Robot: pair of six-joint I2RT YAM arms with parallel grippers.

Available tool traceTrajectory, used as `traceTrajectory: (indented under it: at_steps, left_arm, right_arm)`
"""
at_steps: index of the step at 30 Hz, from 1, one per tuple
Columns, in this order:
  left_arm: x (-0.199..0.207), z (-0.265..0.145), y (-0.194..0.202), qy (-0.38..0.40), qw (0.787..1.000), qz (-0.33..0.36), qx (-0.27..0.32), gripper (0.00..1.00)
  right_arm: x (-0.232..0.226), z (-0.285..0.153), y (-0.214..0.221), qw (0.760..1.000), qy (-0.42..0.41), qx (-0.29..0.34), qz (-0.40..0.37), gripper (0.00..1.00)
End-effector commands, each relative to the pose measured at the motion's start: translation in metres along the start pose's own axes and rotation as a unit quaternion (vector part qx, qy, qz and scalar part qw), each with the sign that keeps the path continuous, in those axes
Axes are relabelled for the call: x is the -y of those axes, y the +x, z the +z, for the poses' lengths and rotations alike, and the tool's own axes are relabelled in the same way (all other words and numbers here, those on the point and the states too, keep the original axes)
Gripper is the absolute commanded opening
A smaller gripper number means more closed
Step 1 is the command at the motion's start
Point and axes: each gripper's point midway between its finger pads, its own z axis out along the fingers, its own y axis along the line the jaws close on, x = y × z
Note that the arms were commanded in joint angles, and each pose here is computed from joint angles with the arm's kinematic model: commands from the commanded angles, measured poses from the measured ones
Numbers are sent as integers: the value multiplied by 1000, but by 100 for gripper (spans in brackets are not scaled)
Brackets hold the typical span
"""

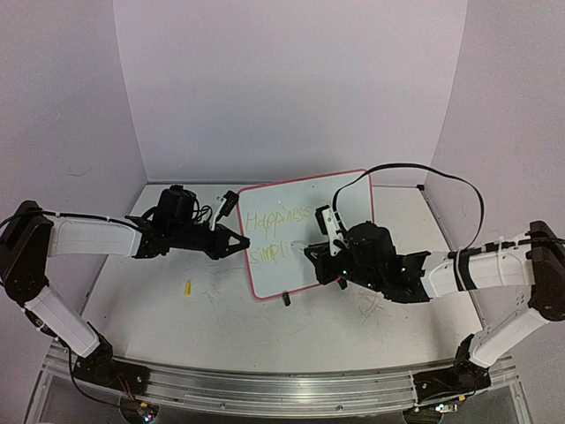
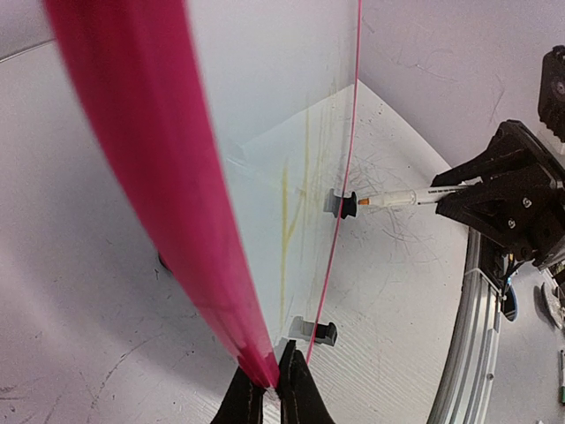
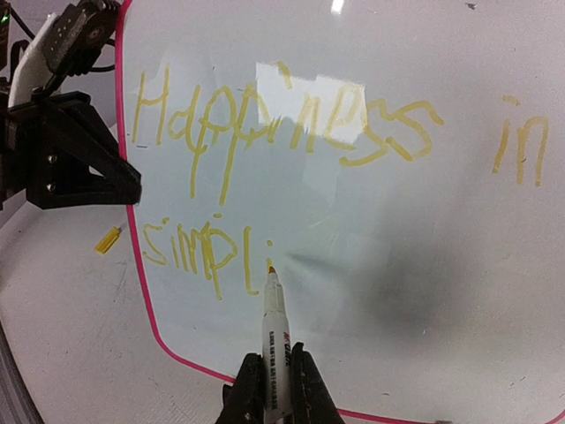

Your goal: Write a sentence on the whiteboard

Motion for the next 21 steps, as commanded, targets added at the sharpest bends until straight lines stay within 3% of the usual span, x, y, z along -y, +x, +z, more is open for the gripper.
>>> traceTrajectory:
  at_steps: [1, 21]
  left_arm:
    - [-10, 1, -5, -34, 999, 33, -2, 0]
    - [-9, 0, -6, -33, 999, 33, -2, 0]
  right_arm:
    - [0, 8, -28, 999, 17, 36, 19, 0]
    - [9, 7, -10, 999, 33, 11, 23, 0]
